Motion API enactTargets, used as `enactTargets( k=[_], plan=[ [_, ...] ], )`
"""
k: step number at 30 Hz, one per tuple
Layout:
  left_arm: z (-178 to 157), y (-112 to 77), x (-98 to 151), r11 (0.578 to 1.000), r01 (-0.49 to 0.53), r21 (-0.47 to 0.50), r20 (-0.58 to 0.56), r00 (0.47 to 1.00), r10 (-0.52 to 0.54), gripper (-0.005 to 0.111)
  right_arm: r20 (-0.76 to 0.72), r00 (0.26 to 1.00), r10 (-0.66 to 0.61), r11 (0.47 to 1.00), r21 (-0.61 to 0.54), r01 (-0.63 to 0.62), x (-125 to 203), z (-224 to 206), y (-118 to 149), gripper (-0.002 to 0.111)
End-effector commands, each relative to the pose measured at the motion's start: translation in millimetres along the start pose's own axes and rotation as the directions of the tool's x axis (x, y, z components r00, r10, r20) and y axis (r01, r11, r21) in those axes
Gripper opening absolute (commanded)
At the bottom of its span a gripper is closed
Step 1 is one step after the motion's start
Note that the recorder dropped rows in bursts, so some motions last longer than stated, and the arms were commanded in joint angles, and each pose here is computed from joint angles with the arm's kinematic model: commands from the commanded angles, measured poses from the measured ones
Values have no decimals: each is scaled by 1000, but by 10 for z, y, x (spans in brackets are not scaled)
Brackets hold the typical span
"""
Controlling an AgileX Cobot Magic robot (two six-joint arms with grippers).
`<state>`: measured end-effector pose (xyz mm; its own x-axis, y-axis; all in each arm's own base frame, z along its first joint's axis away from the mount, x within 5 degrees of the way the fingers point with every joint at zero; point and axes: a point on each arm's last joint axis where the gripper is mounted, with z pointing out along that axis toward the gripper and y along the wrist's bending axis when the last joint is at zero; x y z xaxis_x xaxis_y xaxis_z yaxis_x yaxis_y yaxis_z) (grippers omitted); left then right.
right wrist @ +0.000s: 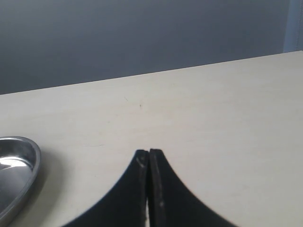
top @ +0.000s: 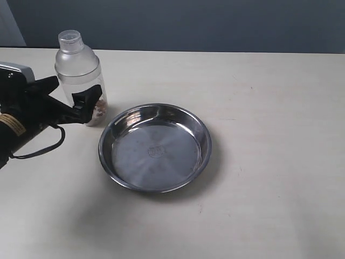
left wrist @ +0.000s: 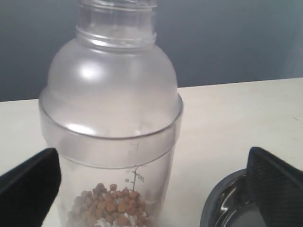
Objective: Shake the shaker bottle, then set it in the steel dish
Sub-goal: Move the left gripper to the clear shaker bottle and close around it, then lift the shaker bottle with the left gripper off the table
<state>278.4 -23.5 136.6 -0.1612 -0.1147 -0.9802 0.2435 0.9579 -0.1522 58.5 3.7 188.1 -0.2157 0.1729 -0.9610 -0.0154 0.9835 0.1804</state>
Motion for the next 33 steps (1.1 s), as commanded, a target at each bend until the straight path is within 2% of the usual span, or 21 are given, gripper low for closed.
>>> enactTargets(
  k=[1, 6, 15, 26, 33],
  plan=[
    [27, 80, -38, 998, 2, -69, 34, 999, 1, 105, 9, 1000, -6, 1000, -2, 6, -7, 2, 1, -1],
    [195, 129, -28, 998, -1, -68, 47, 999, 4, 105, 9, 1000, -6, 1000, -2, 6, -7, 2, 1, -1],
    [469, 193, 137, 999, -5, -35, 22, 1000, 6, 105, 11, 1000, -6, 1000, -2, 6, -8, 2, 1, -1],
    [708, 294, 164, 998, -5, -64, 52, 999, 8, 105, 11, 1000, -6, 1000, -2, 6, -8, 2, 1, -1],
    [715, 344, 217, 993, 12, -117, -12, 1000, -13, 105, 9, 1000, -6, 1000, -2, 6, -6, 2, 1, -1]
  ],
)
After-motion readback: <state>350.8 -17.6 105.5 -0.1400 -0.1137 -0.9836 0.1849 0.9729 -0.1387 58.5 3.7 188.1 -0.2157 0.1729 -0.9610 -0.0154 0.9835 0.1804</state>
